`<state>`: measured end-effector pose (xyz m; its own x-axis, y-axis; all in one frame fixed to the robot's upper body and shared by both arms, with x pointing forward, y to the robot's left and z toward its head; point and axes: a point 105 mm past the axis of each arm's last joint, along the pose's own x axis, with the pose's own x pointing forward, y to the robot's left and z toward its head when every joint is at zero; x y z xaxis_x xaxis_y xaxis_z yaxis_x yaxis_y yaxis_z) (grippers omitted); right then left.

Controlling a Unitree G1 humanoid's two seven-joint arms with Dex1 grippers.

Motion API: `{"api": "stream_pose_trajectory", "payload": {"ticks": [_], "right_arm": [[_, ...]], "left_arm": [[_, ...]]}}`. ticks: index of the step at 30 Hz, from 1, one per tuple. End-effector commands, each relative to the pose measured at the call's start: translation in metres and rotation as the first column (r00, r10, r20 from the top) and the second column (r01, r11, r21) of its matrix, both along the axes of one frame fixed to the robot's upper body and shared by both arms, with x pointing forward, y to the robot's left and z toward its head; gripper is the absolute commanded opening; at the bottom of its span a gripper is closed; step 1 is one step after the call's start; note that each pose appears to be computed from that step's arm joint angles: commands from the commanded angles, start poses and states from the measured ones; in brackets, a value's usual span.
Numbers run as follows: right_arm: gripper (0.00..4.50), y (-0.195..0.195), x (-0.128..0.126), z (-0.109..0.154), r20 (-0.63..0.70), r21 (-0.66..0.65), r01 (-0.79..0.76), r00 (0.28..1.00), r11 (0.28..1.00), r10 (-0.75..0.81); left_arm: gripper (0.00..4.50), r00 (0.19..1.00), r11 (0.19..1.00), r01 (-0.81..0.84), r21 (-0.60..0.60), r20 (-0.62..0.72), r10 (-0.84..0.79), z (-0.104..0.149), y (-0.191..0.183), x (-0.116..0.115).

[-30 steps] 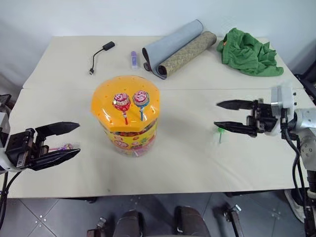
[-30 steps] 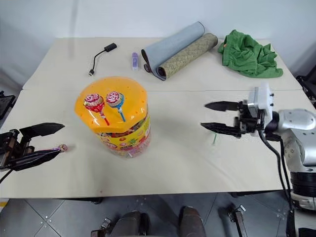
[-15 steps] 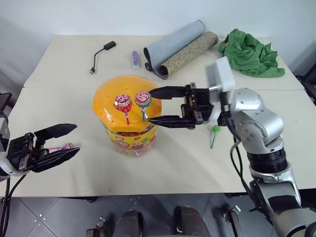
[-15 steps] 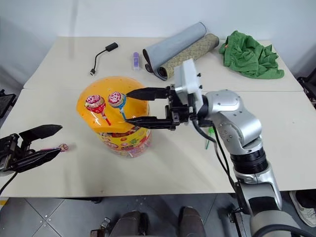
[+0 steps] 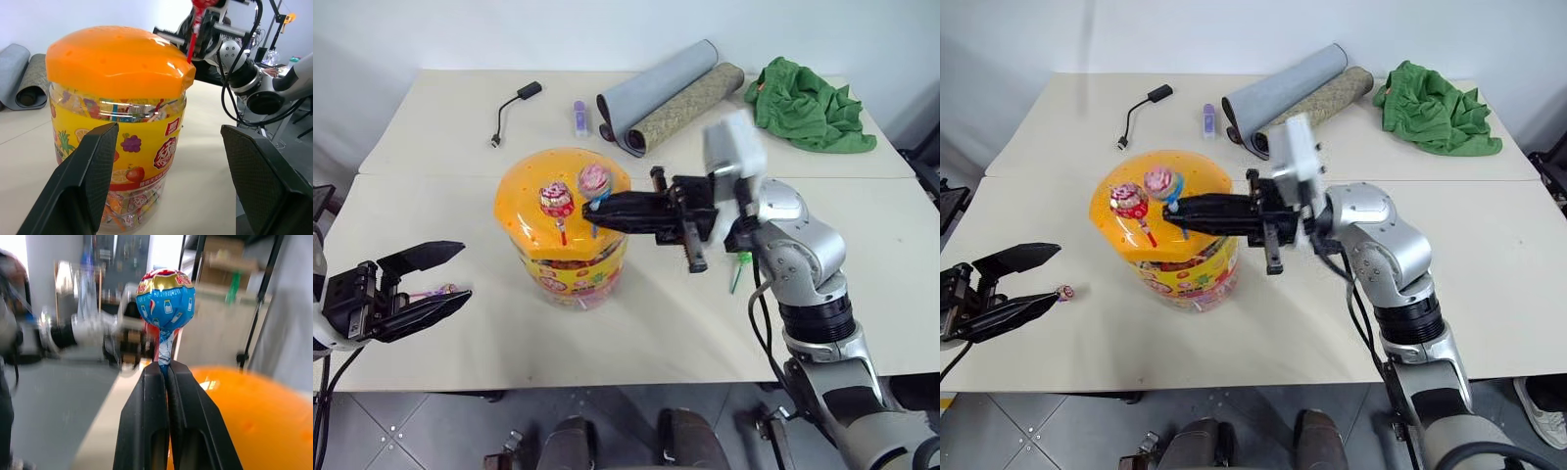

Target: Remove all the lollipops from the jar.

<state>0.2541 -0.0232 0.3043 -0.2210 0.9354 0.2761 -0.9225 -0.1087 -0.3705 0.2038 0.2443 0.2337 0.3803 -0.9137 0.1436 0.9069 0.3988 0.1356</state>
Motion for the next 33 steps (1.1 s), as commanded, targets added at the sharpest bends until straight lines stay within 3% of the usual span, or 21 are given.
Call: {"api": "stream_pose_trajectory", "payload": {"ticks": [1, 2, 3, 5, 8, 9, 12, 14, 16, 19, 24, 26, 27, 30, 33], "right_arm": [[0.01, -0.035, 0.008, 0.018, 0.001, 0.063, 0.1, 0.995, 0.993, -0.1], [0.01, -0.041, 0.011, 0.019, -0.006, 0.06, 0.128, 0.992, 0.99, -0.128], [0.01, -0.069, 0.029, 0.01, -0.005, -0.009, 0.274, 0.962, 0.962, -0.274], [0.01, -0.119, 0.055, -0.007, 0.013, -0.155, 0.5, 0.863, 0.852, -0.504], [0.01, -0.207, 0.077, -0.053, 0.179, -0.447, 0.729, 0.64, 0.518, -0.747], [0.01, -0.223, 0.078, -0.061, 0.213, -0.491, 0.745, 0.605, 0.452, -0.767], [0.01, -0.246, 0.082, -0.071, 0.211, -0.517, 0.77, 0.539, 0.375, -0.816], [0.01, -0.269, 0.081, -0.099, 0.3, -0.589, 0.769, 0.494, 0.249, -0.816], [0.01, -0.284, 0.08, -0.122, 0.345, -0.633, 0.756, 0.47, 0.168, -0.813], [0.01, -0.298, 0.078, -0.146, 0.337, -0.67, 0.734, 0.438, 0.116, -0.833], [1.38, -0.289, 0.075, -0.142, 0.274, -0.649, 0.73, 0.485, 0.212, -0.83], [2.1, -0.267, 0.07, -0.123, 0.241, -0.58, 0.731, 0.576, 0.36, -0.781], [2.41, -0.252, 0.062, -0.111, 0.2, -0.545, 0.696, 0.649, 0.467, -0.734], [3.41, -0.212, 0.048, -0.08, 0.116, -0.453, 0.591, 0.782, 0.668, -0.613], [3.41, -0.138, 0.033, -0.036, 0.132, -0.295, 0.445, 0.895, 0.846, -0.425]], "left_arm": [[3.55, 0.997, 0.999, 0.045, 0.013, 0.055, -0.046, 0.011, -0.008, -0.004], [3.55, 0.997, 0.999, 0.05, 0.015, 0.062, -0.051, 0.012, -0.009, -0.004], [3.55, 0.993, 0.996, 0.078, 0.039, 0.086, -0.081, 0.013, -0.017, -0.004], [3.55, 0.986, 0.99, 0.124, 0.073, 0.1, -0.131, 0.012, -0.029, -0.006], [3.55, 0.977, 0.96, 0.173, 0.219, 0.086, -0.196, -0.006, -0.04, -0.01], [3.55, 0.975, 0.953, 0.182, 0.242, 0.083, -0.207, -0.009, -0.041, -0.01], [3.55, 0.973, 0.949, 0.186, 0.253, 0.088, -0.214, -0.014, -0.041, -0.008], [3.55, 0.973, 0.949, 0.192, 0.251, 0.078, -0.218, -0.018, -0.041, -0.005], [3.55, 0.973, 0.949, 0.193, 0.248, 0.074, -0.217, -0.02, -0.04, -0.003], [3.55, 0.974, 0.951, 0.192, 0.244, 0.069, -0.215, -0.02, -0.04, -0.002], [3.55, 0.979, 0.962, 0.177, 0.207, 0.065, -0.194, -0.013, -0.037, -0.002], [3.55, 0.984, 0.964, 0.158, 0.212, 0.049, -0.172, -0.014, -0.034, -0.005], [3.55, 0.986, 0.965, 0.15, 0.214, 0.04, -0.162, -0.015, -0.032, -0.007], [3.55, 0.993, 0.98, 0.105, 0.168, 0.039, -0.113, -0.012, -0.027, -0.009], [3.55, 0.997, 0.999, -0.013, -0.037, 0.072, 0.015, 0.007, -0.013, -0.005]]}}
